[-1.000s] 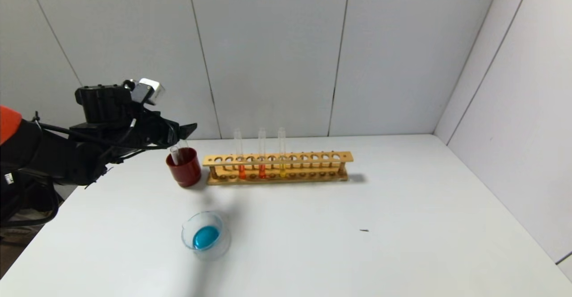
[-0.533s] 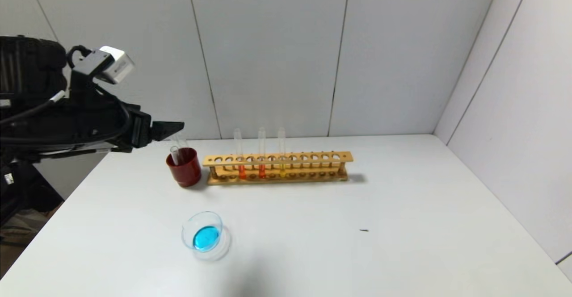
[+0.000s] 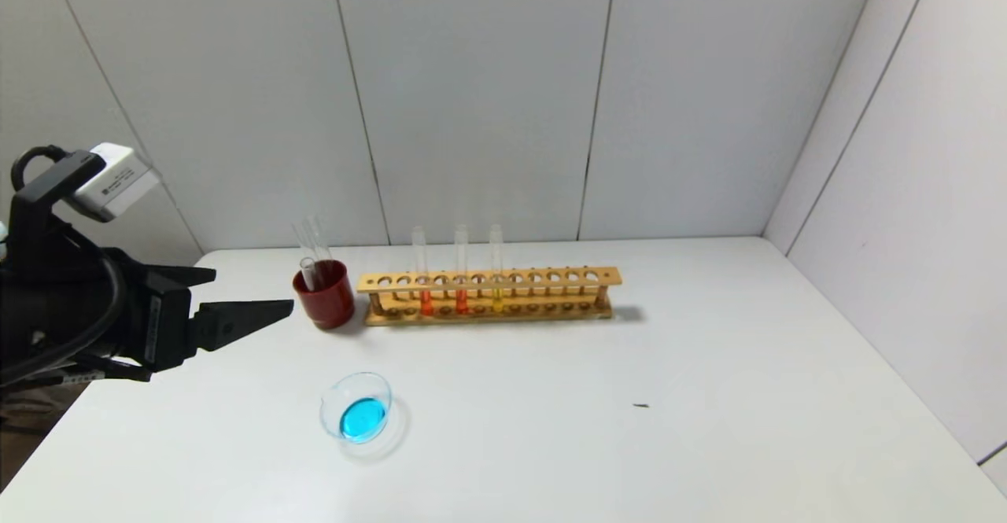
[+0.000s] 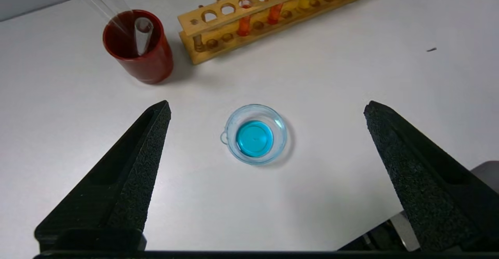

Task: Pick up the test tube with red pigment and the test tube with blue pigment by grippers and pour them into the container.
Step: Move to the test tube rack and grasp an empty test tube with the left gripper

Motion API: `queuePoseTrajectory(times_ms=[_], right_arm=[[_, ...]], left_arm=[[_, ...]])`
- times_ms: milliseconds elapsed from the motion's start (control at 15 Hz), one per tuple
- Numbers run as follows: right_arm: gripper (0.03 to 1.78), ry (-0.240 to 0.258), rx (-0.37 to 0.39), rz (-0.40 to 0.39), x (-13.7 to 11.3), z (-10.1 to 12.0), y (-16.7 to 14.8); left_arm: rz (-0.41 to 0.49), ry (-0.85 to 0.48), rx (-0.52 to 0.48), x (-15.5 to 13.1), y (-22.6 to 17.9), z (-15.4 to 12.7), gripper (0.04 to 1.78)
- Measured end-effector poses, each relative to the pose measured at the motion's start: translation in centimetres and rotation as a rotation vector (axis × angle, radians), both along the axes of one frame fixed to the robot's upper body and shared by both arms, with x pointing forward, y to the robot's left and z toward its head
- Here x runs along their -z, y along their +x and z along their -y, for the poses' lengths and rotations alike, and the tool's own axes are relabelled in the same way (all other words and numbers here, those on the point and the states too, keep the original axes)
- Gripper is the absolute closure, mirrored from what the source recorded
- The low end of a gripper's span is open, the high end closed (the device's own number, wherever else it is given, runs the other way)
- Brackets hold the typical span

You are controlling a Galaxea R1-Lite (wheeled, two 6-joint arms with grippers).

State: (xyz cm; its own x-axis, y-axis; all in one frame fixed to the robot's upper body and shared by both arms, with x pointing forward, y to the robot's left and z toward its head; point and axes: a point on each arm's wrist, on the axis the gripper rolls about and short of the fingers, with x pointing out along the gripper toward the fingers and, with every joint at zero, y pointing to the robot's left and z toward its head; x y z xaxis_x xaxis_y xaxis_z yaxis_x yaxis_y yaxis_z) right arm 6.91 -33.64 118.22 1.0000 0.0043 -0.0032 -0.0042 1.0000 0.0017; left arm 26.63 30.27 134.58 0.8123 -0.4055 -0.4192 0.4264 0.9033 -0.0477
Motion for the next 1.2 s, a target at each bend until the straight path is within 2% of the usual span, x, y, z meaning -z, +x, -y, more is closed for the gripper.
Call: queuePoseTrajectory(times_ms=[333,733,1000,1200], right_arm=[[0.06,0.0,0.001,0.0,0.0,0.0,0.0],[0.06,0.0,0.001,0.0,0.0,0.0,0.0],[0.06,0.0,0.001,0.0,0.0,0.0,0.0],[0.06,0.0,0.0,0.0,0.0,0.0,0.0]], left_arm=[[0.008,-0.064,0.048,0.4,1.4,1.9,0.07],[0.01,-0.061,0.059,3.4,10.3,4.7,0.07],[0.004,-0.052,0.002,5.2,16.6,6.6,0.07],[-0.017,-0.061,-0.015,6.7,19.4,7.8,0.07]])
